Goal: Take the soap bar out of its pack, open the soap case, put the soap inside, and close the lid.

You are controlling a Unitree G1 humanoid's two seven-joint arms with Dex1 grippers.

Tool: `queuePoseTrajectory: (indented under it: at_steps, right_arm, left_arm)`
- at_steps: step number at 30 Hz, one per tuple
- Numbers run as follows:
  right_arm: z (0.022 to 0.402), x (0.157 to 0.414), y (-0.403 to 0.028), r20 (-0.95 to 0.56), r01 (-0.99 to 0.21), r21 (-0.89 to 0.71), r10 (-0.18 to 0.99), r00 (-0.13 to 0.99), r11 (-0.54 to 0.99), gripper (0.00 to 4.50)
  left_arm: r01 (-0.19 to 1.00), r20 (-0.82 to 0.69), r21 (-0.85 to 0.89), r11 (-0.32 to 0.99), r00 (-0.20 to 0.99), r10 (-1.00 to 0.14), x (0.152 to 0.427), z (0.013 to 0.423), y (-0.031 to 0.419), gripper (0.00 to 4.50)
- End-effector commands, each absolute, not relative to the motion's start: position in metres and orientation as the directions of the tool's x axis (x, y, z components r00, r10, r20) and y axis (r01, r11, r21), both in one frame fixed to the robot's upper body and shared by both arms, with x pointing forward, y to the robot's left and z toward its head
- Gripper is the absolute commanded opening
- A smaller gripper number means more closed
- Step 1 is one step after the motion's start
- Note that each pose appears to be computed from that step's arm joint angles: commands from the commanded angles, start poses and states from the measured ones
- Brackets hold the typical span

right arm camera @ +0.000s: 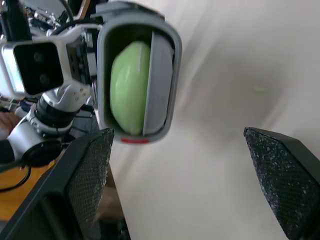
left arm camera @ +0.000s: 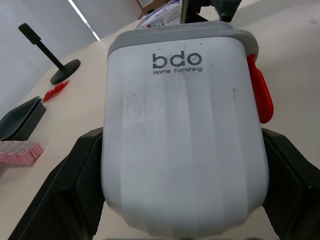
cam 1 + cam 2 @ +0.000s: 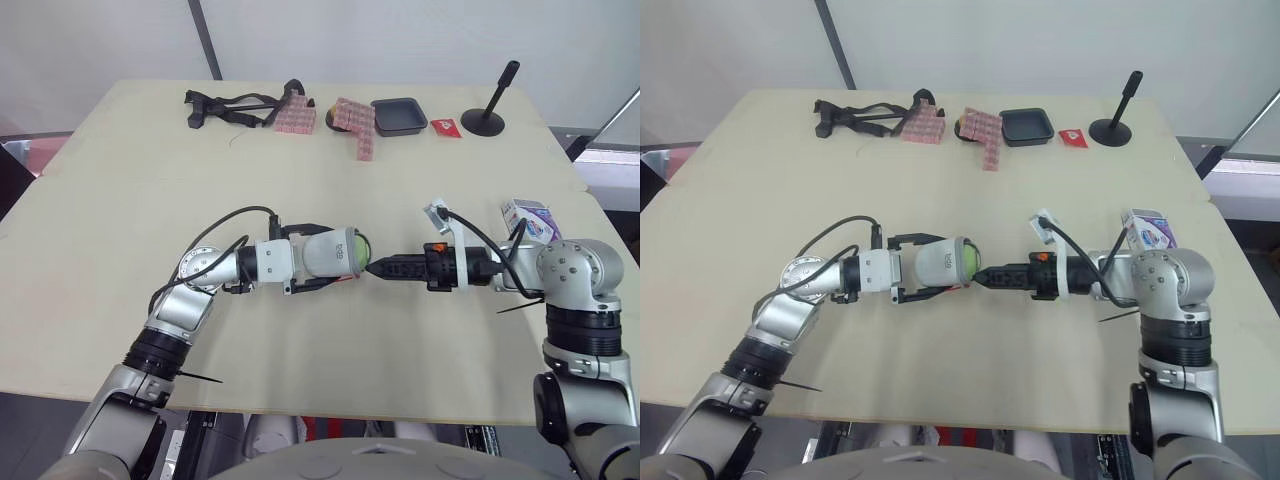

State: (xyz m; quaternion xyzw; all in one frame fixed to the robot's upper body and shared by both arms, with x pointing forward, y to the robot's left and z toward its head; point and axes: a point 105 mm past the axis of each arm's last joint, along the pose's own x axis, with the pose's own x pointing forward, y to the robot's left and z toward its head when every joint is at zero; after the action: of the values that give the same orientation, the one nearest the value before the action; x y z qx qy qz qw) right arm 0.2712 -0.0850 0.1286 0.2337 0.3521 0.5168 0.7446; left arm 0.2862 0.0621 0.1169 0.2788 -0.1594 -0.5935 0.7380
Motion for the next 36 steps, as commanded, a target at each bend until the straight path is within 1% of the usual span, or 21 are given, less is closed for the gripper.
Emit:
queuePoseTrajectory:
  at_steps: [1, 5, 10, 18, 27, 36]
  right_arm:
    - [0.145, 0.272, -0.077, -0.243, -0.649, 0.684, 0.942, 0.229, 0.334, 4.47]
    - [0.152, 0.27, -0.068, -0.222, -0.673, 0.675, 0.953, 0.208, 0.304, 4.47]
    - [0.151, 0.264, -0.063, -0.232, -0.682, 0.671, 0.956, 0.18, 0.291, 4.47]
    - [0.151, 0.258, -0.073, -0.24, -0.683, 0.677, 0.959, 0.149, 0.275, 4.47]
    - [0.156, 0.255, -0.079, -0.226, -0.688, 0.681, 0.966, 0.127, 0.25, 4.47]
    - [0.152, 0.258, -0.065, -0.237, -0.695, 0.674, 0.964, 0.119, 0.251, 4.47]
  left_arm:
    - [0.768, -0.056, 0.622, 0.152, 0.237, -0.97, 0.283, 0.13, 0.059, 3.48]
    - [0.776, -0.055, 0.613, 0.151, 0.232, -0.971, 0.282, 0.13, 0.057, 3.48]
    - [0.776, -0.054, 0.612, 0.152, 0.234, -0.971, 0.283, 0.131, 0.055, 3.48]
    - [0.781, -0.061, 0.604, 0.156, 0.24, -0.969, 0.284, 0.129, 0.059, 3.48]
    - [0.788, -0.068, 0.597, 0.151, 0.237, -0.969, 0.284, 0.127, 0.059, 3.48]
    - [0.793, -0.067, 0.591, 0.148, 0.232, -0.97, 0.284, 0.127, 0.057, 3.48]
